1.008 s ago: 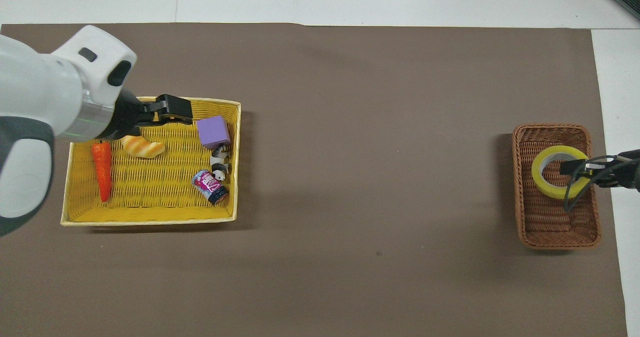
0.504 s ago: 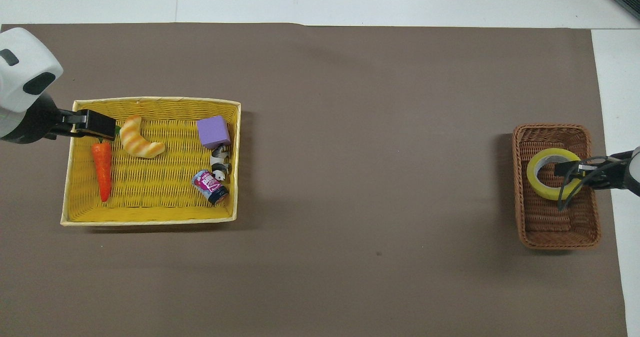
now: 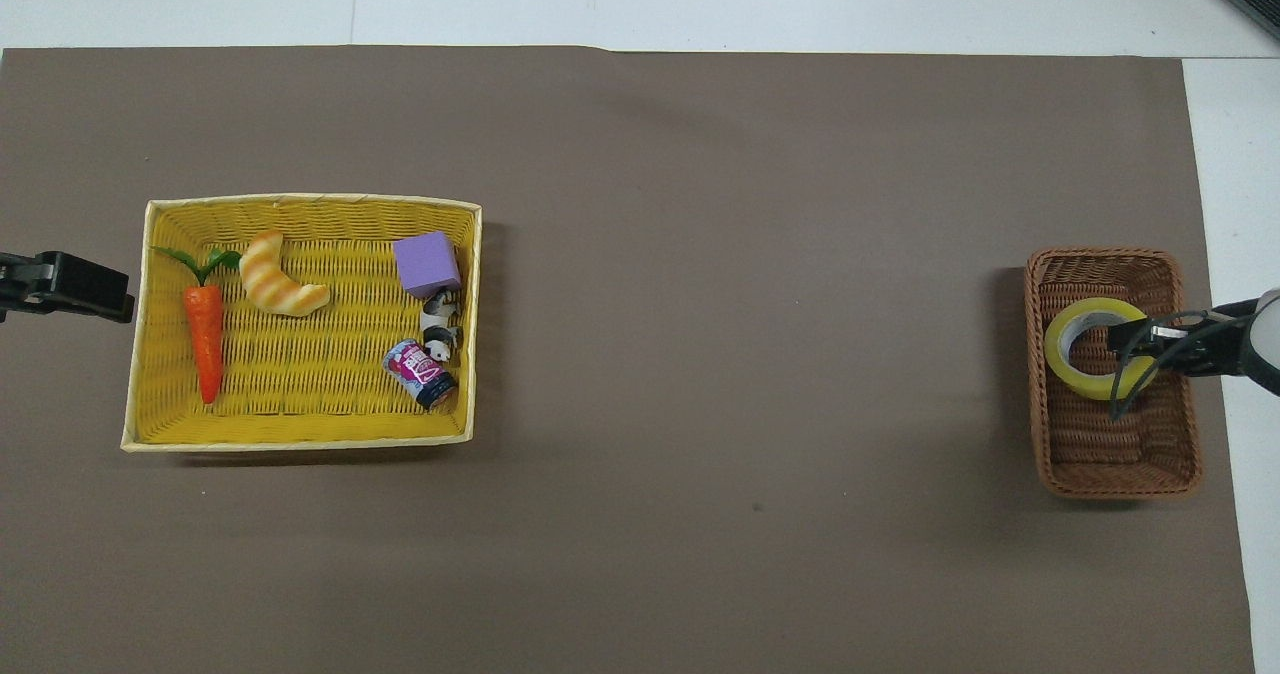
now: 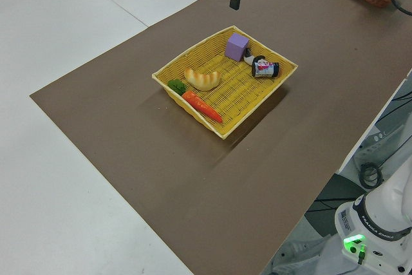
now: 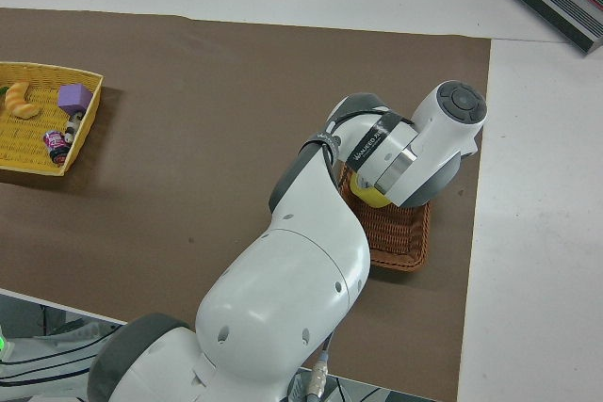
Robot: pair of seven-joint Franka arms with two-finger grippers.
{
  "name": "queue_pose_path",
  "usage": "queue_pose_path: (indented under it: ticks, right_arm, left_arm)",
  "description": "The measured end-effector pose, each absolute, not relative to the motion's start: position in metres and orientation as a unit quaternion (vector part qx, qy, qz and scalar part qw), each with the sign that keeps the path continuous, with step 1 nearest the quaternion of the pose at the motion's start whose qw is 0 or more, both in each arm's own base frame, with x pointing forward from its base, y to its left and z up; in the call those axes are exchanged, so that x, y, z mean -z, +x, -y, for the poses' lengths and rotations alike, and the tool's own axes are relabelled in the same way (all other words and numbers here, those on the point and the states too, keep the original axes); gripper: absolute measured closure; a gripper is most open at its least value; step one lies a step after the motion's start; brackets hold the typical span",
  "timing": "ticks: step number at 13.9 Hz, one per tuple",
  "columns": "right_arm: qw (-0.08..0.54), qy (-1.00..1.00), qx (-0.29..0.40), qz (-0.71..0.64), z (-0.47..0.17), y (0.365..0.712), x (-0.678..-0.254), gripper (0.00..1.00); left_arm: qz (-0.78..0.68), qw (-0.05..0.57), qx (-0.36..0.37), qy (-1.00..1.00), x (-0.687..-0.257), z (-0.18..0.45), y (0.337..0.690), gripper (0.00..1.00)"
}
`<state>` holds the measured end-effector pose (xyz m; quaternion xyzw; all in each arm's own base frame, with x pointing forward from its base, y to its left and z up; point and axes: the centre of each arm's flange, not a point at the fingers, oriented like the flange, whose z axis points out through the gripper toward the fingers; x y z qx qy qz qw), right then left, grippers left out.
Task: Move tape to another basket
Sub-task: 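Open the right gripper to release the tape in the basket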
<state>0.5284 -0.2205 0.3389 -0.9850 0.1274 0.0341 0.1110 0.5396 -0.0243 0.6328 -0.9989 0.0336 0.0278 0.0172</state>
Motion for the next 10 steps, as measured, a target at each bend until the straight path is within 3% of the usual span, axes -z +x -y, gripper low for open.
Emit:
queue_pose_path:
  ticks: [6, 10]
  right_arm:
    - [0.111, -0.985, -0.034, -0.127, 0.2198, 0.5288, -0.3390, 0.01]
    - [0.111, -0.985, -0.034, -0.127, 0.2198, 0.5288, -0.3390, 0.00]
  left_arm:
    - [-0.034, -0.004, -0.028, -0.999, -0.6323, 0.0263, 0.5396, 0.00]
    - [-0.029, -0.026, -0.016, -0.999, -0.6345, 0.0200, 0.5424, 0.00]
